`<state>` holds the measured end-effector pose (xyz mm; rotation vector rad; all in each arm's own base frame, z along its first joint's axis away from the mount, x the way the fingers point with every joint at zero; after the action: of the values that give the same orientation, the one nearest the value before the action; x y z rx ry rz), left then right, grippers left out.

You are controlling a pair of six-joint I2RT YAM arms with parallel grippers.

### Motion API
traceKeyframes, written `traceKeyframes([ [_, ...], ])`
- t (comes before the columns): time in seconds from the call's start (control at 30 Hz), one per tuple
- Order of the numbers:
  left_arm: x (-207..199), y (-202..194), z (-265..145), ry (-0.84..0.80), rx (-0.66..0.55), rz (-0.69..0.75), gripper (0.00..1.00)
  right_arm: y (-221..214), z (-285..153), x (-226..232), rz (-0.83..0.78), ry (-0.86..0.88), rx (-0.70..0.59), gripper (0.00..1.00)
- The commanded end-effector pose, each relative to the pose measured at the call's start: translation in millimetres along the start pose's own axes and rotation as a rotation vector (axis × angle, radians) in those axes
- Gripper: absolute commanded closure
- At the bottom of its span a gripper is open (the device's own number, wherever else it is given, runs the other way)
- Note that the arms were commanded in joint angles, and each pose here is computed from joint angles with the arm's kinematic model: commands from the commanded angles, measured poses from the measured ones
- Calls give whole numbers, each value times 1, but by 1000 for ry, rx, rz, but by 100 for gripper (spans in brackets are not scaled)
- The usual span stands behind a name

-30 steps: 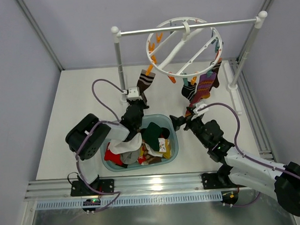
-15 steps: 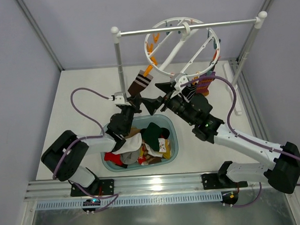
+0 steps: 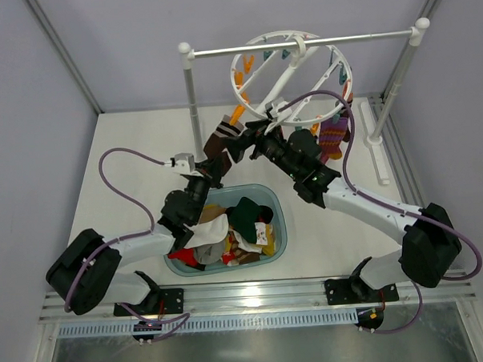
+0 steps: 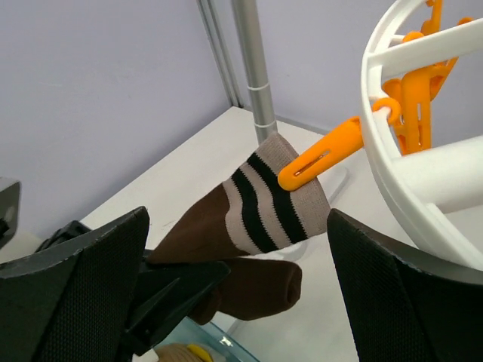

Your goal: Remove the socks clipped to the hanger

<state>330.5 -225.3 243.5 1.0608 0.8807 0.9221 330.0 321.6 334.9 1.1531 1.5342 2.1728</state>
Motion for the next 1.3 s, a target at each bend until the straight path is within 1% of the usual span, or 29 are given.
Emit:
traceKeyframes([
  [0.0, -6, 10, -5, -38, -30, -40, 100, 33, 16, 16, 34, 70, -96, 0],
  [0.03, -7, 10, -5, -40, -28, -44, 100, 39, 20, 18, 36, 75, -107, 0],
  [0.17, -7, 6, -3, -39, -21, -40, 100, 37, 34, 7, 47, 60, -113, 0],
  [0.33, -9, 3, -1, -46, -21, -46, 100, 38, 44, -11, 64, 5, -146, 0],
  [0.37, -9, 2, -1, -43, -18, -47, 100, 41, 44, -17, 68, -31, -169, 0],
  [0.57, -6, 5, -6, -36, -38, -59, 100, 46, 35, -33, 86, -111, -233, 0],
  [0.73, -7, 17, -16, -64, -68, -91, 100, 44, 31, -42, 101, -159, -249, 0],
  [0.9, -8, 14, -19, -73, -60, -81, 100, 40, 33, -41, 108, -176, -259, 0],
  [1.03, -14, 9, -14, -102, -64, -66, 100, 45, 30, -45, 72, -280, -308, 0],
  [1.23, -19, 4, -10, -119, -76, -54, 100, 48, 33, -39, 16, -406, -335, 0],
  [1.27, -18, 3, -11, -118, -77, -54, 100, 46, 34, -44, 9, -450, -340, 1],
])
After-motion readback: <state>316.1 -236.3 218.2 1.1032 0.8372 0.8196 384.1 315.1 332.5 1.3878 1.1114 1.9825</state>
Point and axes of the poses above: each gripper's point midway between its finger pads, its own z axis out along the fingers, its own x axis along the line the jaws close on, y = z × x, the point moved 1 cm from there along -z, back along the fingers, and after that the axes turned 14 degrees about z, right-handed, at the moved point
